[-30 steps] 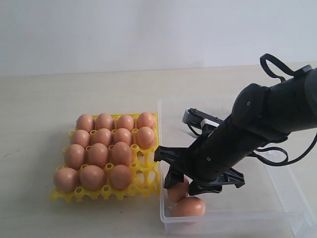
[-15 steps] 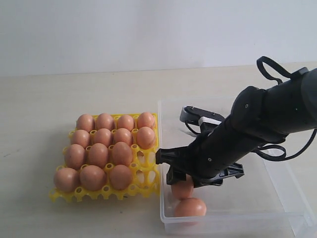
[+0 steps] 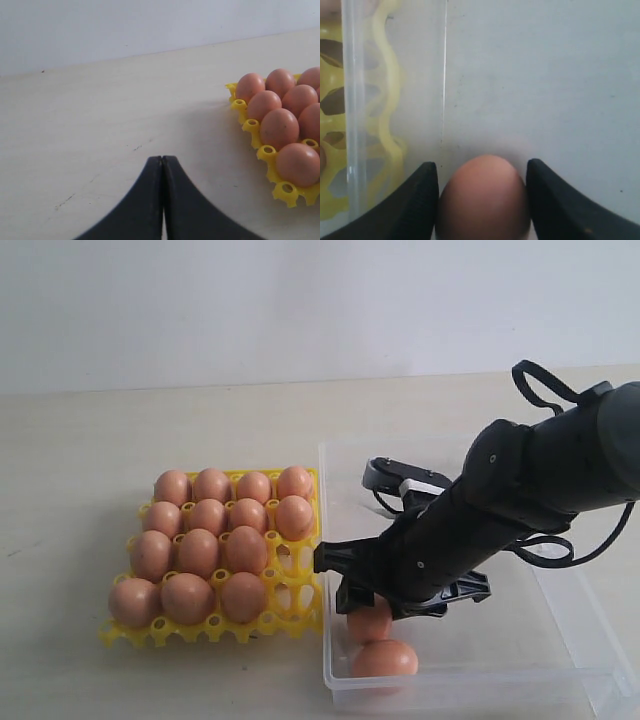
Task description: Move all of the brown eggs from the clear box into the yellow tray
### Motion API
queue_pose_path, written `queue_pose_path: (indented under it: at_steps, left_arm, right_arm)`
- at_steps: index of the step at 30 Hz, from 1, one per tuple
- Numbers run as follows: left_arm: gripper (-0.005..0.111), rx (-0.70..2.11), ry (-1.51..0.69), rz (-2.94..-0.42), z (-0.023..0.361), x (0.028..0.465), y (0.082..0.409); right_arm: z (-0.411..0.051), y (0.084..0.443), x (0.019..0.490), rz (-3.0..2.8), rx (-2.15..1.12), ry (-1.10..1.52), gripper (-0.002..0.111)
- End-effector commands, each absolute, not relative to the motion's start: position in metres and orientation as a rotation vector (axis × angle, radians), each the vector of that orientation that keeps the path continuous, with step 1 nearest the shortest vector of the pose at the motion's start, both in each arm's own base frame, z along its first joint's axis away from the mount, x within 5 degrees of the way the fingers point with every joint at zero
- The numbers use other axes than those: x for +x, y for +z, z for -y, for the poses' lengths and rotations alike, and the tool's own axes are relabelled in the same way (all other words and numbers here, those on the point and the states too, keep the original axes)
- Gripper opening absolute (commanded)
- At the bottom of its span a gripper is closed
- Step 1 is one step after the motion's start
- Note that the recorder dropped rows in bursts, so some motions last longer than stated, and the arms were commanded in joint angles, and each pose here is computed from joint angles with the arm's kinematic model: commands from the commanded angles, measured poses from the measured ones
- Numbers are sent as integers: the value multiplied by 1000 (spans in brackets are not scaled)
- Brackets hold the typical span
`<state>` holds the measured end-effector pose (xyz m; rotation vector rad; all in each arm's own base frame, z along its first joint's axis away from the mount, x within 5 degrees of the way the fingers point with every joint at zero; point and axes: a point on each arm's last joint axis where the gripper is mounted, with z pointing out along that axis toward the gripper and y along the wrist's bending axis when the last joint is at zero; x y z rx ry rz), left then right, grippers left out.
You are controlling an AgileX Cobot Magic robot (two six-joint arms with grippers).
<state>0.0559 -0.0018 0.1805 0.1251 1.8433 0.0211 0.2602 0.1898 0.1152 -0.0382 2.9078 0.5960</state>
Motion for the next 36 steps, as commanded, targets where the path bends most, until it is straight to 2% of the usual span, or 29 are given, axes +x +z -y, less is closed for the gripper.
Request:
queue_pose_path:
  at_steps: [1, 6, 17, 25, 29, 36]
  left_arm:
    - [0, 122, 13, -1830, 2, 56, 183]
    - [0, 122, 13, -1830, 2, 56, 183]
    - [0, 122, 13, -1830, 2, 56, 183]
    - [0, 122, 13, -1830, 2, 56, 183]
    - [0, 122, 13, -1830, 2, 56, 183]
    - [0, 122, 13, -1830, 2, 56, 183]
  right_arm:
    - [-190, 109, 260, -2910, -69, 566, 42]
    - [-189, 110, 262, -2882, -150, 552, 0]
    - [-187, 157, 270, -2634, -181, 562, 0]
    - [-210, 206, 262, -2290, -258, 587, 0]
    - [-229, 210, 251, -2196, -358, 592, 0]
    - [-255, 196, 241, -2116, -435, 589, 0]
